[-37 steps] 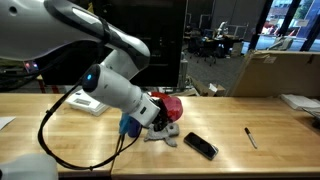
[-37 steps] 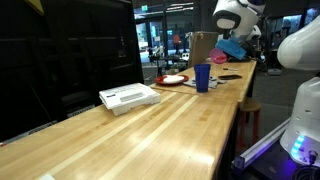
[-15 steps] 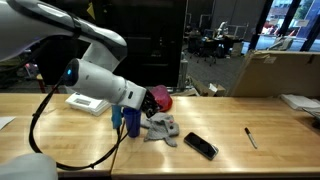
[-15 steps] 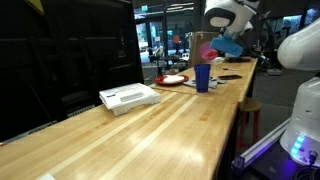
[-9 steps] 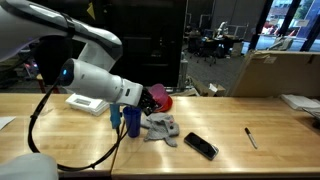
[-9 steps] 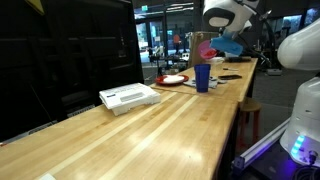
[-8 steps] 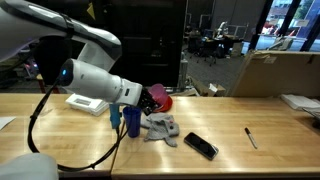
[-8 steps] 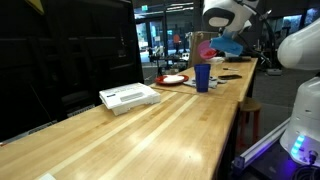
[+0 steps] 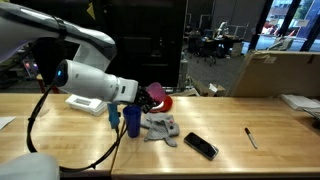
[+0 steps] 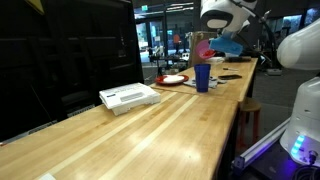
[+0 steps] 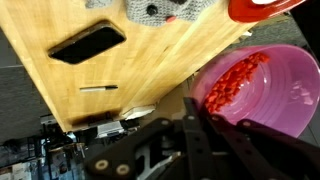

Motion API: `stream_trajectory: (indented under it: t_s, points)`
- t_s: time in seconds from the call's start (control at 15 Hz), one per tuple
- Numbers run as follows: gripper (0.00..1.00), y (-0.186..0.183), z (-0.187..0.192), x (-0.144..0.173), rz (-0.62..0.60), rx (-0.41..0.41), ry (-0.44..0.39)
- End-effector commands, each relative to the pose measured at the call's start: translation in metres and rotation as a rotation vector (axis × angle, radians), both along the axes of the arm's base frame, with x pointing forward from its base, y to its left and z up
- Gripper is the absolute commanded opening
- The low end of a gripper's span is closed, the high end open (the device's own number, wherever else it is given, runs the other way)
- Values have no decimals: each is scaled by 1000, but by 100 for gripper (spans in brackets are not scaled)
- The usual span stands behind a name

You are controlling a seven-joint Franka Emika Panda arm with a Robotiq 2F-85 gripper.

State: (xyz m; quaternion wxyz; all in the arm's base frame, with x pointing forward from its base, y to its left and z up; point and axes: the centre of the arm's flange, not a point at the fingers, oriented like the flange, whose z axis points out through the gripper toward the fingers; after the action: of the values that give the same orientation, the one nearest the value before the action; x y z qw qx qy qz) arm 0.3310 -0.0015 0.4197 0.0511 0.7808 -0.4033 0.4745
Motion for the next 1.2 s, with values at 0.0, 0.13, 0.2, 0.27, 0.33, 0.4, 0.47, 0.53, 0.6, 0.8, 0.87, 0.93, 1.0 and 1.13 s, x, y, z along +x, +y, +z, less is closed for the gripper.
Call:
stream_trajectory:
  t_s: [0.0,0.13,0.2,0.27,0.33,0.4,0.47,0.53,0.6,0.8,0.87,0.93,1.0,1.13]
  points:
    - [1,13,18,-5,3,-65,-10]
    - [1,17,18,-6,10,-73,-11]
    - [1,18,18,-6,12,-77,-11]
    - [1,20,19,-7,16,-80,-11]
    - [1,22,19,-8,17,-81,-10]
    - [1,23,20,-9,18,-82,-10]
    - [1,25,20,-10,18,-85,-9]
    - [1,25,20,-12,19,-86,-8]
    - [1,26,20,-14,20,-84,-5]
    - [1,27,18,-20,20,-86,-1]
    - [1,28,18,-22,27,-77,3]
    - [1,30,17,-23,32,-77,4]
    - [1,32,16,-24,41,-70,4]
    - [4,18,-6,-11,41,-64,10]
